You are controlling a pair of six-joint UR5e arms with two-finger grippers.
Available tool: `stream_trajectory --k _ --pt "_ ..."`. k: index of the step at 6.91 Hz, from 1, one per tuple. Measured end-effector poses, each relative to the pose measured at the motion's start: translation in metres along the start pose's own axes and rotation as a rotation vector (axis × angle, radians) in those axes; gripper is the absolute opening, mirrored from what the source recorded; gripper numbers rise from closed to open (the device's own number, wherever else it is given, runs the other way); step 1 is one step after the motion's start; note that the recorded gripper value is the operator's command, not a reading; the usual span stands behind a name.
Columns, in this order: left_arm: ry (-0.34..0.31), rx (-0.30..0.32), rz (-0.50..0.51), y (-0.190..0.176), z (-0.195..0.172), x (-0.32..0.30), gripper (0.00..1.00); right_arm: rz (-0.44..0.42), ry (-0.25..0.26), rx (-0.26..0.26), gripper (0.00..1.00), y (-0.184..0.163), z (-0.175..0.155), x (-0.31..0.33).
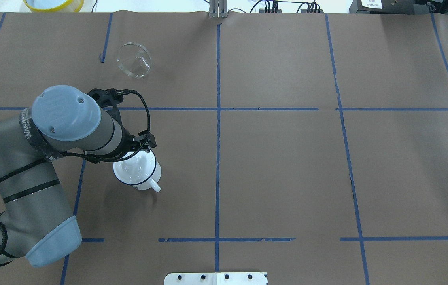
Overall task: Place funnel on cup
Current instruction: 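Grasp the white funnel with the left gripper and lift it off the mug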
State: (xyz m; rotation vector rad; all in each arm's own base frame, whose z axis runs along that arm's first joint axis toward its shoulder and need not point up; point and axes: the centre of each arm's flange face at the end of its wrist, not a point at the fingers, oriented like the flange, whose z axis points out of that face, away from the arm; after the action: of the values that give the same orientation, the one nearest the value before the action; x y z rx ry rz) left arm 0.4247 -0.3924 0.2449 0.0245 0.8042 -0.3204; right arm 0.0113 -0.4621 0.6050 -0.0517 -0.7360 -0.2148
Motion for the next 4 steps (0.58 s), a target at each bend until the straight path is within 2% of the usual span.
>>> stream_trajectory --k 4 --pt "-0.003 -0.005 0.004 0.0029 0.0020 -0.0005 0.89 0.000 0.000 0.000 1.00 -0.0003 -0.0002 -0.0002"
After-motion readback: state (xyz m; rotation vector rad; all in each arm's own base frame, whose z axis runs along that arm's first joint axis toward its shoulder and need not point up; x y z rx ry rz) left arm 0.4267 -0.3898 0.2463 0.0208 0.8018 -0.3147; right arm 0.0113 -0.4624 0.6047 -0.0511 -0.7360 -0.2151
